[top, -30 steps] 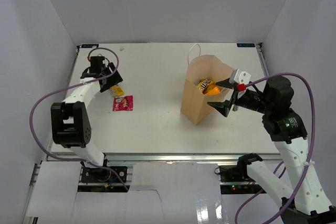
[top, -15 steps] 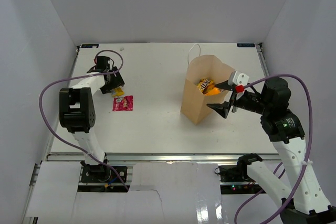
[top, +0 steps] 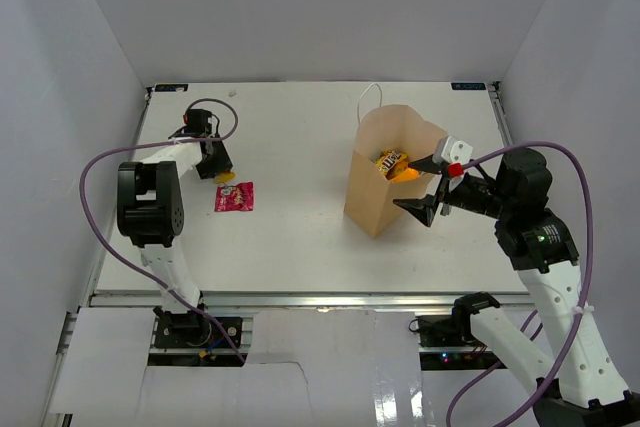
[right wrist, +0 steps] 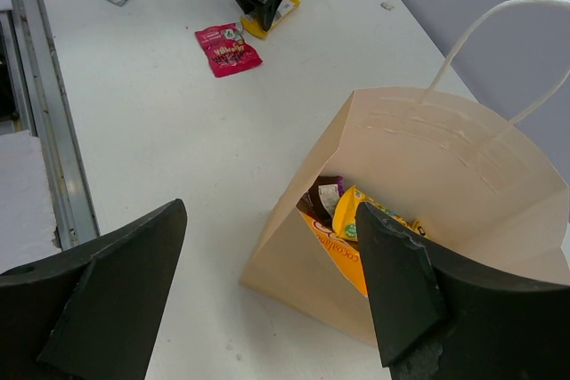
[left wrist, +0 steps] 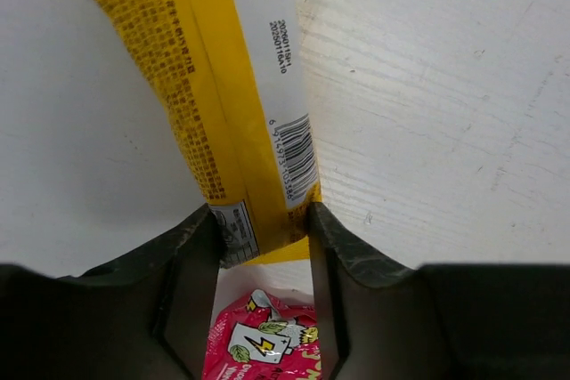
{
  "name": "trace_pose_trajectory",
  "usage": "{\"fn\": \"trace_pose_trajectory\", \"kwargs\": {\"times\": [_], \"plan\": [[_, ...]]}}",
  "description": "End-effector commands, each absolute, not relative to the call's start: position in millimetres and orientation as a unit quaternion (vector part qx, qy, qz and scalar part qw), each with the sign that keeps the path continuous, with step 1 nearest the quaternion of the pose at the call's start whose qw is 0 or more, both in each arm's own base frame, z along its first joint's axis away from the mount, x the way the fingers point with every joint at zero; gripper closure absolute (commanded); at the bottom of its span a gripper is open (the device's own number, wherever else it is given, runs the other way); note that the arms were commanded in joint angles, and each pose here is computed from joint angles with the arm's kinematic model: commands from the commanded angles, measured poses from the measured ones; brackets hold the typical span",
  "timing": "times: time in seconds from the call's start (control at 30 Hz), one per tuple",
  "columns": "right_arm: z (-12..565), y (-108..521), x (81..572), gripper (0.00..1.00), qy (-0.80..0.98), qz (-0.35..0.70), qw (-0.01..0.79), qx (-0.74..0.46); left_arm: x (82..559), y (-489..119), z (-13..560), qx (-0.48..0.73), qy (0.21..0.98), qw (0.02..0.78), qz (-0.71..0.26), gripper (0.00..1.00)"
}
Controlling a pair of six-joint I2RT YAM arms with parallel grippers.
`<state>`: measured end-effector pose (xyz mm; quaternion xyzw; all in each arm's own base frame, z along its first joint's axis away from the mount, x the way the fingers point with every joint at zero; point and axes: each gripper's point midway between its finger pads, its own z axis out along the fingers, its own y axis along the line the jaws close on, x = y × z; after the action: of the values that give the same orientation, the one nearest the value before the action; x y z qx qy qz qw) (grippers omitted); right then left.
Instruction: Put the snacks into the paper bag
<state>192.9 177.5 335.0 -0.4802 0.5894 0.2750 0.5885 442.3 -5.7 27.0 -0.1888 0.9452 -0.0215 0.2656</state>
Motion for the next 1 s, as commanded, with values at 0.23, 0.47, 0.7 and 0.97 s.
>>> {"fn": "trace_pose_trajectory", "kwargs": {"times": [0.23, 0.47, 0.7, 0.97], "plan": [[346, 177, 188, 0.18, 0.568, 0.270, 0.609, -0.484, 452, -28, 61, -0.158, 0.936, 0.301, -0.089, 0.75], [349, 172, 186, 0.18, 0.564, 0.251, 0.622, -0.482, 448, -90, 183, -0.062, 0.869, 0.423, -0.250, 0.81], [353, 165, 188, 0.18, 0.566, 0.228, 0.636, -0.472, 380, -213, 320, 0.128, 0.758, 0.529, -0.358, 0.82], [353, 158, 188, 0.18, 0.566, 0.213, 0.649, -0.461, 338, -301, 394, 0.206, 0.690, 0.555, -0.415, 0.82]]}}
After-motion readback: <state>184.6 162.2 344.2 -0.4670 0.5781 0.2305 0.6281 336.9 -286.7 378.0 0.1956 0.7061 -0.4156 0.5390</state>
